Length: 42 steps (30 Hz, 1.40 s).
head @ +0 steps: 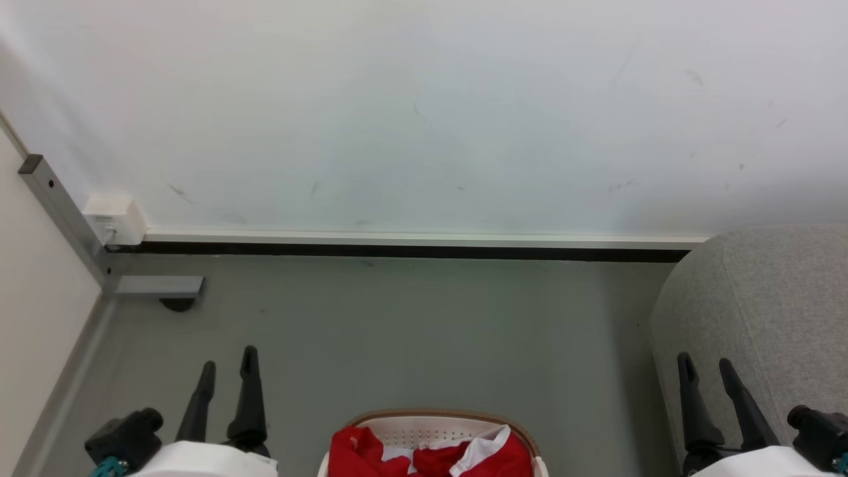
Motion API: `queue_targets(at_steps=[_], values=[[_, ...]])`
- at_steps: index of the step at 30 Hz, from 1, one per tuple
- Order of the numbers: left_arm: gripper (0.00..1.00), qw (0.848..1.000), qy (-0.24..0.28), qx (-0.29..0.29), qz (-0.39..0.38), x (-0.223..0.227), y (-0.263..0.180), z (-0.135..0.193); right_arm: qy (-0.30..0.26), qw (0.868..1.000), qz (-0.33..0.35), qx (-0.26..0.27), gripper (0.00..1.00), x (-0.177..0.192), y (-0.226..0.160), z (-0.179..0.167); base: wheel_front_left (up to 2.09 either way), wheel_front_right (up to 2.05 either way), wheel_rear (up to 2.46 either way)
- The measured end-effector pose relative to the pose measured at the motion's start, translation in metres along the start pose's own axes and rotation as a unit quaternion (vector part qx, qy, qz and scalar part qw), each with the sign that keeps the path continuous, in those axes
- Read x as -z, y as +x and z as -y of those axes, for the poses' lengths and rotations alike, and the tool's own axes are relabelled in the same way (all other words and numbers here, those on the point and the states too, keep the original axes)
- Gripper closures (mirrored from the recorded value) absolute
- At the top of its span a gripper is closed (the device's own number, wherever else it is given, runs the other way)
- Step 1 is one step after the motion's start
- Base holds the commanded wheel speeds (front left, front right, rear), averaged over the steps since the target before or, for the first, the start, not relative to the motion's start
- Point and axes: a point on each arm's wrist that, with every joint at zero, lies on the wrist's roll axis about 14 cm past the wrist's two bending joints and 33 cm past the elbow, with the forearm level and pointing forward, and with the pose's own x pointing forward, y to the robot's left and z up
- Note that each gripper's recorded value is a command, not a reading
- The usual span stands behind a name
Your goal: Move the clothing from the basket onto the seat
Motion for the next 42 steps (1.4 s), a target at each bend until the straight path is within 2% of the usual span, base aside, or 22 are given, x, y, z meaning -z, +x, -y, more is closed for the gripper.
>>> queue_targets(at_steps=[21, 42], values=[[0.00, 0.994, 0.107, 0.028, 0.019, -0.002, -0.002, 0.014, -0.085, 0.996, 0.010, -0.021, 0.00, 0.000, -0.001, -0.010, 0.00, 0.00, 0.00], [0.00, 0.982, 0.181, 0.048, 0.033, -0.001, -0.004, 0.024, -0.154, 0.986, 0.022, -0.052, 0.00, -0.002, 0.000, -0.024, 0.00, 0.00, 0.00]])
